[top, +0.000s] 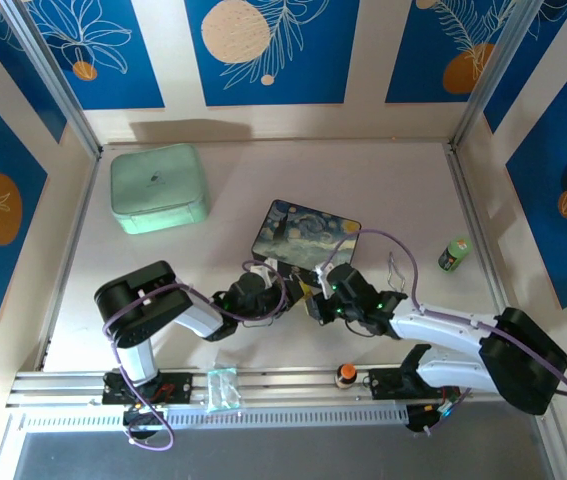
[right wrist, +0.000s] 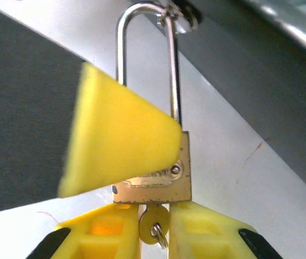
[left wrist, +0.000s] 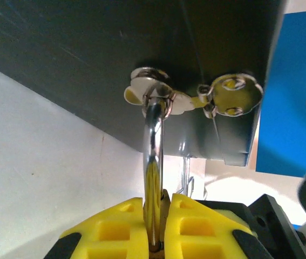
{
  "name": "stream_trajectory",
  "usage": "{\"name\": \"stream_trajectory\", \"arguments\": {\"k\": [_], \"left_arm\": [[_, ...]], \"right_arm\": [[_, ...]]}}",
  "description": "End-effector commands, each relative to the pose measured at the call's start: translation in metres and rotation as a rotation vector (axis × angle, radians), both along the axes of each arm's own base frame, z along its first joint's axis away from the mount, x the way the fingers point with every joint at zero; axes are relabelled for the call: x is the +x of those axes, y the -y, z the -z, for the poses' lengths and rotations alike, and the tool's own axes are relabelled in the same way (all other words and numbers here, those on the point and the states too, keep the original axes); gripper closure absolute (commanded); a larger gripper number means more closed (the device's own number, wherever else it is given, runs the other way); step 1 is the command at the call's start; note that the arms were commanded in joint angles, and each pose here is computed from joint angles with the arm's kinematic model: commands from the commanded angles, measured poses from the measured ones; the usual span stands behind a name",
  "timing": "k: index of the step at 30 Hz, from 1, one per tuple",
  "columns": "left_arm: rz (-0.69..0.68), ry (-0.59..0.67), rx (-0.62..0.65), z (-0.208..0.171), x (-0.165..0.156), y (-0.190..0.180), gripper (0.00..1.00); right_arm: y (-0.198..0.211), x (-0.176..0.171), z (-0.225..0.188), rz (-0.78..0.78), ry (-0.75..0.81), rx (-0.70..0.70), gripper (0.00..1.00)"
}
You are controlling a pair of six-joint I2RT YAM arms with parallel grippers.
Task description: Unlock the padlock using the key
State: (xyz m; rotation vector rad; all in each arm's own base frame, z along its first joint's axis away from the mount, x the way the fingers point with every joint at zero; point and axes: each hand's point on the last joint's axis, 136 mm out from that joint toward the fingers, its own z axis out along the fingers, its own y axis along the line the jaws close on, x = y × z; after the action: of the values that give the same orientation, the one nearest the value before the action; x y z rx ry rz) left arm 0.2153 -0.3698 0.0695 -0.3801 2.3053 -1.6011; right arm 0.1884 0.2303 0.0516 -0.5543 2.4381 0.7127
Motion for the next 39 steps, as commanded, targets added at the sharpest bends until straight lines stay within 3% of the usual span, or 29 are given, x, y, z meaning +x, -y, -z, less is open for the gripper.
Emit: {"name": "stream_trajectory", "arguments": {"k": [1, 8, 15, 26, 32, 36, 39], "left_arm": [[0.043, 0.049, -0.052, -0.018, -0.005, 0.007, 1.00], [0.040, 0.049, -0.063, -0.018, -0.005, 0.006, 1.00], [0.031, 0.056, -0.045, -0.016, -0.004, 0.002, 1.00], [0.014, 0.059, -0.023, -0.013, -0.004, -0.005, 1.00], [0.032, 0.058, 0.093, 0.011, -0.007, -0.018, 1.00], [0.040, 0.050, 0.173, 0.030, -0.008, -0.034, 1.00], [0.064, 0.031, 0.236, 0.044, -0.009, -0.047, 1.00]], "right_arm": [[-0.023, -0.006, -0.034, -0.069, -0.051, 0.260, 0.85], [-0.008, -0.006, -0.038, -0.022, -0.128, 0.383, 0.85], [0.008, 0.003, -0.022, 0.082, -0.179, 0.299, 0.77], [0.019, 0.005, -0.009, 0.158, -0.188, 0.212, 0.76], [0.026, 0.011, -0.008, 0.248, -0.110, 0.095, 0.66], [0.040, 0.020, 0.002, 0.363, -0.117, 0.017, 0.65], [0.037, 0.022, 0.007, 0.363, -0.123, -0.007, 0.65]]}}
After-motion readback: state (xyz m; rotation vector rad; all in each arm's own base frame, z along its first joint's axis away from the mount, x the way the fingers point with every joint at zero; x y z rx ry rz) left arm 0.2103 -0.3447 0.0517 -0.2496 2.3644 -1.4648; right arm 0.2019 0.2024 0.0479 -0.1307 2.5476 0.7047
